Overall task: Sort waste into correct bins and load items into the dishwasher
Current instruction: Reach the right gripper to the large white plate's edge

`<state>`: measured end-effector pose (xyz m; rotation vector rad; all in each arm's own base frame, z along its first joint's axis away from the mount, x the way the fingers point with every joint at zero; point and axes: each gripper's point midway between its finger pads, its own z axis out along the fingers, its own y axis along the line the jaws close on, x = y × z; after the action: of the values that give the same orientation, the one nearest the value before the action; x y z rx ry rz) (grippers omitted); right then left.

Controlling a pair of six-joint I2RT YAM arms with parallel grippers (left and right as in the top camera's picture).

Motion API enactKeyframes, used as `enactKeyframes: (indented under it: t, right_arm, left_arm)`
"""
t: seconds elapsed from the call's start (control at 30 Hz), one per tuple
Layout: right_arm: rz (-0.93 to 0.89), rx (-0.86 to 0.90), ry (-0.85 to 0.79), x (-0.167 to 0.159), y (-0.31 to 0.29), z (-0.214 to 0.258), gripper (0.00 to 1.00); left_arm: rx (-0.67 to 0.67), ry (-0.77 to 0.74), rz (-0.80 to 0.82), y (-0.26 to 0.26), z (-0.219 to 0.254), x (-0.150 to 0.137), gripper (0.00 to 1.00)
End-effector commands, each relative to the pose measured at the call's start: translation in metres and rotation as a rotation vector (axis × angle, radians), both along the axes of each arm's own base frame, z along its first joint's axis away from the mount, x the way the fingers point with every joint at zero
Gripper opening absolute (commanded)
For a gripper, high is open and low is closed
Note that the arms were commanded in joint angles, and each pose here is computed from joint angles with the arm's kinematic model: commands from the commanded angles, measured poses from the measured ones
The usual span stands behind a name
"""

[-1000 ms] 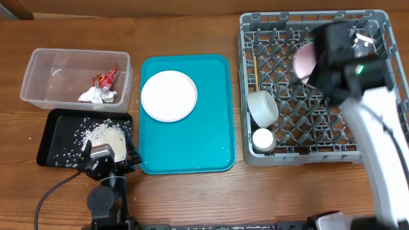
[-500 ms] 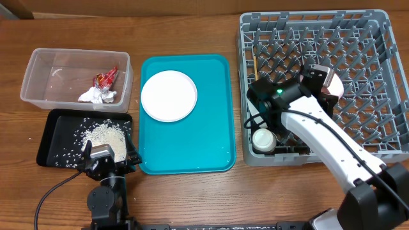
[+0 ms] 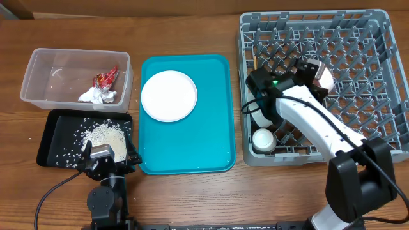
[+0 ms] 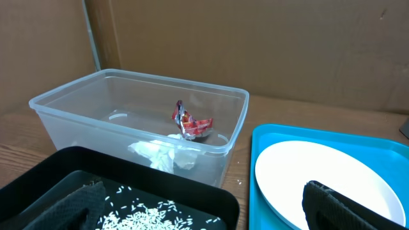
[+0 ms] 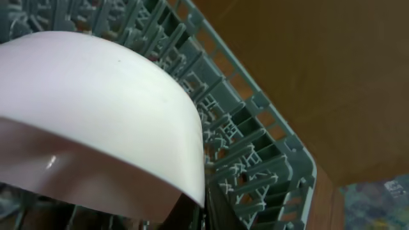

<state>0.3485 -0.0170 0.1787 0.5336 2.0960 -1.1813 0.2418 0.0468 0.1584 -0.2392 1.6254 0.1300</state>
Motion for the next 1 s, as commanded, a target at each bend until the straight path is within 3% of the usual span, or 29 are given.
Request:
enactKeyframes:
  t: [0.0,0.43,0.7,0.77,0.8,0.87,0.97]
  right_arm:
    - [0.011,0.027,0.030,0.001,0.003,-0.003,0.04]
    - [-0.023,0.066,0.073,0.001,-0.011,-0.012,0.04]
    - [-0.018,0.043,0.140,-0.017,-0.005,-0.008,0.04]
    - [-0.023,0.050,0.092,-0.025,0.001,0.002,0.13]
    - [-0.002,0.063,0.070,-0.027,0.009,0.012,0.28]
    - [0.038,0.079,0.051,-0.027,0.022,0.021,0.48]
    - [0.108,0.116,0.010,-0.027,0.045,0.035,0.65]
  left_arm:
    - [0.019,-0.004,0.006,0.001,0.001,-0.001,1.00]
    - [0.019,-0.004,0.006,0.001,0.001,-0.001,1.00]
    - [0.019,-0.004,0.006,0.001,0.001,-0.001,1.00]
    - [0.019,-0.004,0.006,0.001,0.001,-0.001,1.00]
    - [0.019,-0.004,0.006,0.001,0.001,-0.001,1.00]
    - [0.019,-0.004,0.006,0.001,0.001,-0.001,1.00]
    - [0.019,-0.004,0.006,0.001,0.001,-0.001,1.00]
